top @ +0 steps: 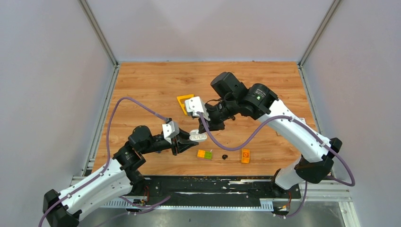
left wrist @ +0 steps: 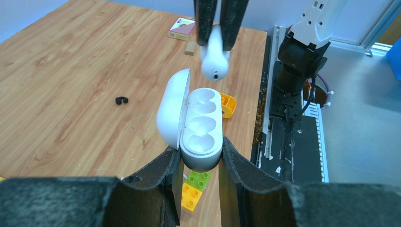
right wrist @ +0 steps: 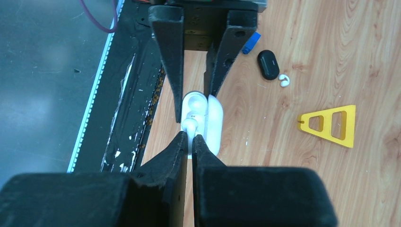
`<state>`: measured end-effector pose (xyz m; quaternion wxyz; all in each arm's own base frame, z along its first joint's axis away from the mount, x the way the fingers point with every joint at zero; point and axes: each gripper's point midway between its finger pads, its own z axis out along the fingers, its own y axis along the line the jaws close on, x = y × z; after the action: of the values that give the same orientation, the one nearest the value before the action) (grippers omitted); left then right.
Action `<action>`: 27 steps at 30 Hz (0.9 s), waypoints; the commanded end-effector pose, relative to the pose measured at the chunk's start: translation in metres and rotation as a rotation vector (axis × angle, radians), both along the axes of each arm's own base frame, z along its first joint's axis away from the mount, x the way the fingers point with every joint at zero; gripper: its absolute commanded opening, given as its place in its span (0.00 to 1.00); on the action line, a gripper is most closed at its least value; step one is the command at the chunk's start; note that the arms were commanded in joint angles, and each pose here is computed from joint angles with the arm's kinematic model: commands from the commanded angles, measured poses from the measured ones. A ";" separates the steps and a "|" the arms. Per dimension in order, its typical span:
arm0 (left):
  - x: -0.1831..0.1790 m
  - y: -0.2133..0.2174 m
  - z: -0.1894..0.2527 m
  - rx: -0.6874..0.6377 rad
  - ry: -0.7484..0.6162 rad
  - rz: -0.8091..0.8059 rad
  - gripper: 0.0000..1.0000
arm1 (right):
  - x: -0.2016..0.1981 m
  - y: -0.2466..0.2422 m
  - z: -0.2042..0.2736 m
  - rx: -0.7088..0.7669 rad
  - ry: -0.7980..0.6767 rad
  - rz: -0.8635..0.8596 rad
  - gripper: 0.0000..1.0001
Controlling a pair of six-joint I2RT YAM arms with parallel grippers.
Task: Insert the wireless bluetooth earbuds into the charging case
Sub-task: Insert the left earbud into the left side groove of the charging case.
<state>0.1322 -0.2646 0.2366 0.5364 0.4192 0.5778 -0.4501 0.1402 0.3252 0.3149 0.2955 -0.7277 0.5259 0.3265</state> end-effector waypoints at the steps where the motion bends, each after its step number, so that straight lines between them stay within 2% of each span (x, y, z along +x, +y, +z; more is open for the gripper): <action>1: 0.002 0.001 0.016 -0.042 -0.064 0.005 0.00 | 0.008 0.019 0.025 0.082 -0.020 -0.065 0.00; 18: 0.002 0.005 0.021 -0.056 -0.079 0.020 0.00 | -0.010 0.036 0.005 0.026 -0.007 0.016 0.00; 27: 0.001 0.005 0.022 -0.059 -0.082 0.020 0.00 | -0.006 0.037 -0.001 0.005 -0.042 0.010 0.00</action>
<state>0.1317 -0.2610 0.2451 0.5512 0.4143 0.5690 -0.4481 0.1291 0.3585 0.3052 0.2845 -0.7338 0.5244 0.3250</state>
